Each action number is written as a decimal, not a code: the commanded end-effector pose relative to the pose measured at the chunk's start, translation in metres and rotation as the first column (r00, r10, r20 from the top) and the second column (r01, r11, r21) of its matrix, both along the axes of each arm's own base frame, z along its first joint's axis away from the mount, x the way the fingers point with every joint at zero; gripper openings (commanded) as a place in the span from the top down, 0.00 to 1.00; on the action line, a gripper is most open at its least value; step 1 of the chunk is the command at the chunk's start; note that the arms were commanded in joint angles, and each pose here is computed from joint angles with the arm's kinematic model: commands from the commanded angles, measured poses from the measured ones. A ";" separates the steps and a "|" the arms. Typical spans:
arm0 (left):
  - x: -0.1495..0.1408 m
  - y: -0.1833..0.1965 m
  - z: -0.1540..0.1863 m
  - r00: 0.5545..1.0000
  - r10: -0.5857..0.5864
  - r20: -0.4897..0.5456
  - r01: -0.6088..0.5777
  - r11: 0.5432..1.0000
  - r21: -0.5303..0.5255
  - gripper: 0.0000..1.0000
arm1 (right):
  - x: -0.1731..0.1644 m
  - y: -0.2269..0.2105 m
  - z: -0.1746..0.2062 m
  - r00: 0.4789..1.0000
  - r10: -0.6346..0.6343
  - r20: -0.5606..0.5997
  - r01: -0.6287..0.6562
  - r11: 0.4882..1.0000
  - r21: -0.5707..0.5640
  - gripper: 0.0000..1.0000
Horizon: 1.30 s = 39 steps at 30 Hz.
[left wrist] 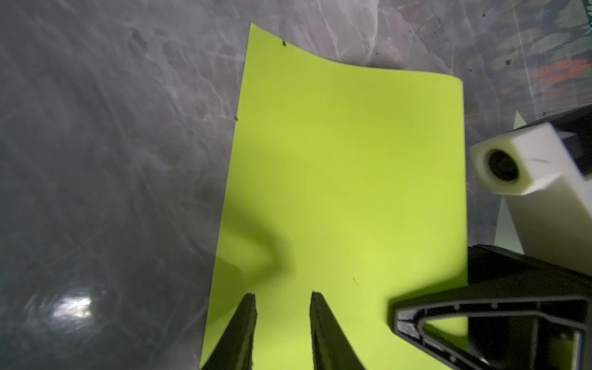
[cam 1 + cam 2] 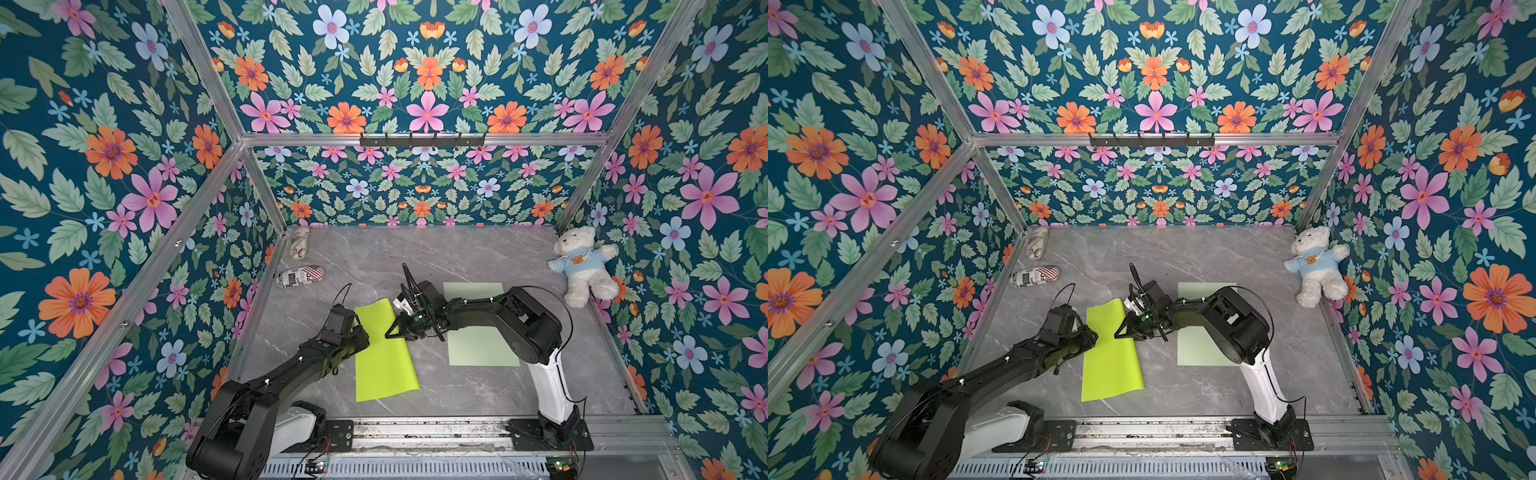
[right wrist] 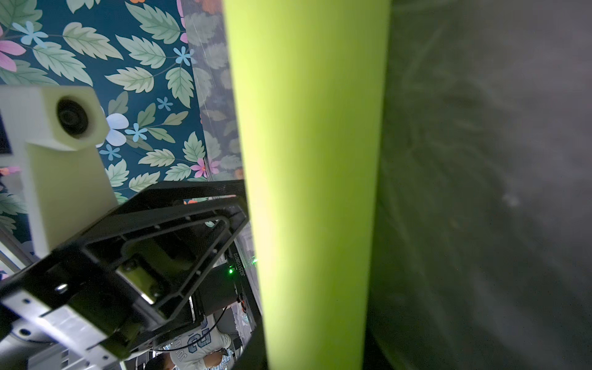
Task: Fold the rectangular paper in half along the long edge
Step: Pick up the paper from the center of the board.
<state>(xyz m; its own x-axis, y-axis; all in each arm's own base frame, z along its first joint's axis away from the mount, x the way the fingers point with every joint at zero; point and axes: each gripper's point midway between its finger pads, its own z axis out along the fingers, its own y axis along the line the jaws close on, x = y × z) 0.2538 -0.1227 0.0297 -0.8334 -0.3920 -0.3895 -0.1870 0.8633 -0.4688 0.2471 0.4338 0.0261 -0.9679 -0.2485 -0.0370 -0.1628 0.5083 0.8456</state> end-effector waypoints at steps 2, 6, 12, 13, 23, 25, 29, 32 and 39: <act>0.003 0.002 0.009 1.000 0.013 0.024 -0.013 1.000 0.002 0.68 | -0.002 -0.002 0.000 0.999 -0.010 -0.030 0.010 1.000 -0.003 0.71; 0.009 0.013 0.038 0.996 0.027 0.089 -0.031 0.999 0.042 0.67 | 0.000 -0.002 0.007 0.999 -0.014 -0.033 0.014 1.000 0.026 0.71; 0.007 0.015 0.050 0.995 0.025 0.094 -0.027 1.000 0.015 0.67 | 0.009 -0.015 0.007 0.999 -0.040 -0.022 0.040 0.999 0.007 0.71; 0.005 0.013 0.046 0.997 0.015 0.075 -0.016 1.000 0.010 0.68 | 0.009 -0.017 0.006 0.999 -0.041 -0.020 0.041 0.999 0.001 0.71; -0.009 0.001 0.014 0.998 -0.045 -0.054 0.044 0.999 -0.015 0.78 | 0.017 -0.024 -0.001 0.997 -0.071 -0.009 0.071 0.997 -0.024 0.70; -0.013 0.003 0.008 0.996 -0.050 -0.079 0.050 0.999 0.000 0.80 | 0.019 -0.024 -0.003 0.997 -0.079 -0.009 0.079 0.997 -0.027 0.70; -0.022 0.004 -0.002 0.991 -0.065 -0.121 0.067 0.998 0.016 0.82 | 0.022 -0.026 -0.004 0.996 -0.092 -0.005 0.092 0.995 -0.027 0.70; -0.026 0.006 -0.009 0.988 -0.070 -0.140 0.075 0.997 0.026 0.82 | 0.023 -0.026 -0.005 0.996 -0.094 -0.005 0.094 0.995 -0.027 0.69; -0.031 0.006 -0.024 0.982 -0.084 -0.171 0.092 0.995 0.043 0.86 | 0.022 -0.026 -0.008 0.996 -0.093 -0.009 0.093 0.995 -0.028 0.65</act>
<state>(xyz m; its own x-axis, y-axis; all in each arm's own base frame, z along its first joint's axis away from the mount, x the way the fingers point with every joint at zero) 0.2334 -0.1223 0.0171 -0.9039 -0.3181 -0.2860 -0.1732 0.8836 -0.4351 0.2683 0.4111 0.0276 -0.9843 -0.1743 -0.0290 -0.1160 0.5135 0.8502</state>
